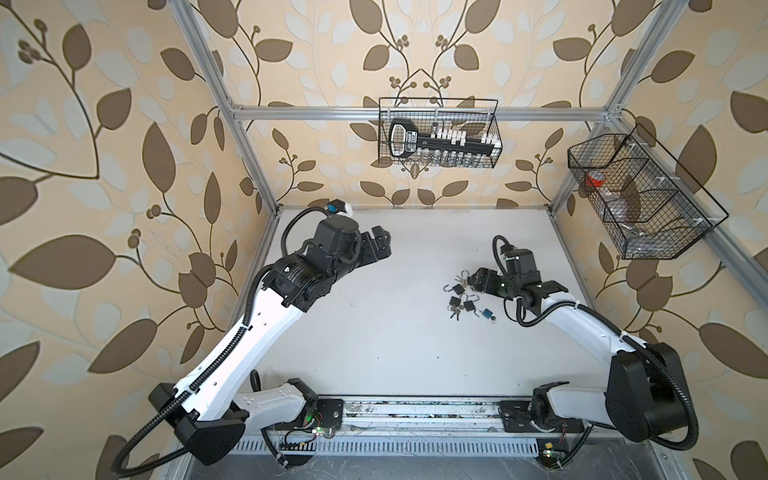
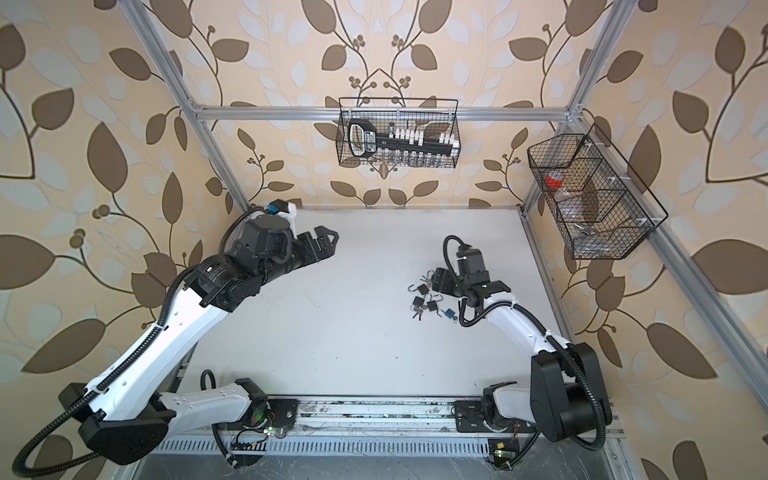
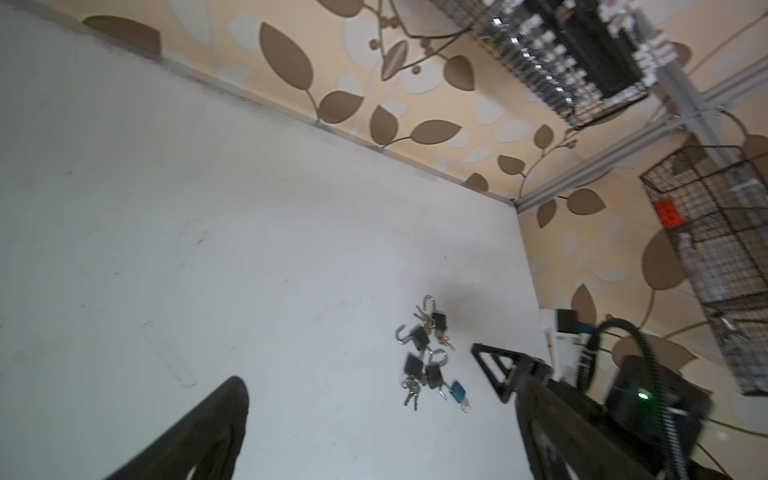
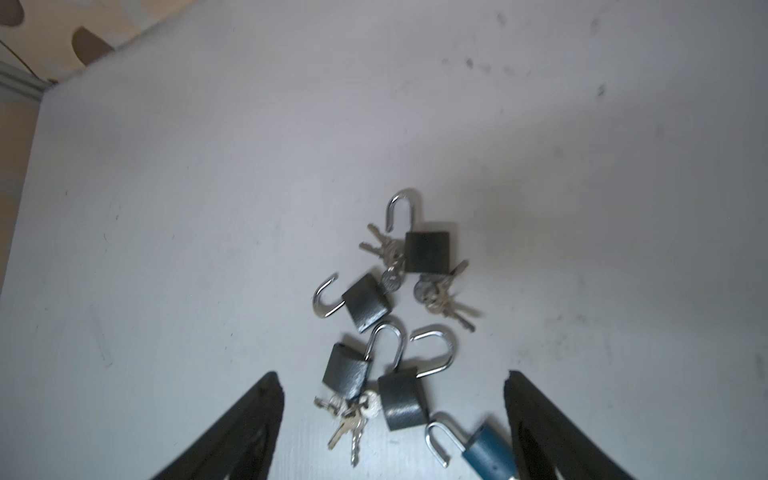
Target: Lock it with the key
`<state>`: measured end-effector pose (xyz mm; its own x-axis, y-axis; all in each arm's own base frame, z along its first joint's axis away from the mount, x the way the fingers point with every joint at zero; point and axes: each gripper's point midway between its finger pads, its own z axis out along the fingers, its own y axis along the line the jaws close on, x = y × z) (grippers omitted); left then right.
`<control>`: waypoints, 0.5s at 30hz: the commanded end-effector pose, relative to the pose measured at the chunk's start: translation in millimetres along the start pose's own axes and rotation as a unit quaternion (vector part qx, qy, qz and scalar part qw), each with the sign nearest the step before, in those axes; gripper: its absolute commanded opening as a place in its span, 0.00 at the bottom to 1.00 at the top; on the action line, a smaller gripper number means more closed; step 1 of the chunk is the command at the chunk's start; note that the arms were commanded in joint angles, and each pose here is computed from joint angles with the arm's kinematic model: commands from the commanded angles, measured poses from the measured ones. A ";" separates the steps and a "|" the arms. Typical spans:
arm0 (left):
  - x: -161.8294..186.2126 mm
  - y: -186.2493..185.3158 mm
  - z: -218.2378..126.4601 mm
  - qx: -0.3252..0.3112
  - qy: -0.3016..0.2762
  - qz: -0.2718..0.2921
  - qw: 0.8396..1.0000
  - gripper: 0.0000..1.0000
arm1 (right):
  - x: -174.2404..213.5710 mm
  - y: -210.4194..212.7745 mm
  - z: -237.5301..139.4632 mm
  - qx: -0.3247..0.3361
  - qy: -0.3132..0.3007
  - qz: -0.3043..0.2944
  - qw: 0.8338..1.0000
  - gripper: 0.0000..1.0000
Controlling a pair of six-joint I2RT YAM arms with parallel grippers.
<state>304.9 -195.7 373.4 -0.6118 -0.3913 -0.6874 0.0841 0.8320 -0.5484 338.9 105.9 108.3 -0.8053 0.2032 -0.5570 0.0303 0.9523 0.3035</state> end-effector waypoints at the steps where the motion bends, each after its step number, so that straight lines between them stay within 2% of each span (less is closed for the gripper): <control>1: -4.8 -41.3 -10.7 0.029 0.008 0.013 0.999 0.99 | 33.6 -6.9 -1.4 0.053 0.065 -0.038 0.996 0.78; 7: -12.3 -117.2 -39.4 0.119 0.004 0.027 0.993 0.99 | 44.3 16.8 0.6 0.024 0.082 -0.040 0.996 0.70; 10: -14.8 -136.0 -52.8 0.153 0.001 0.023 0.988 0.99 | 46.8 36.6 4.9 0.015 0.088 -0.052 0.995 0.68; 15: -20.1 -148.0 -69.9 0.186 -0.006 0.014 0.982 0.99 | 45.7 45.5 20.3 0.022 0.097 -0.057 0.993 0.67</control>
<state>260.0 -290.7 475.8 -0.6160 -0.3267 -0.7168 0.3609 0.6918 -0.6254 308.2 163.5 81.1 -0.9029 0.0306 -0.4288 -0.0749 0.9710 0.2271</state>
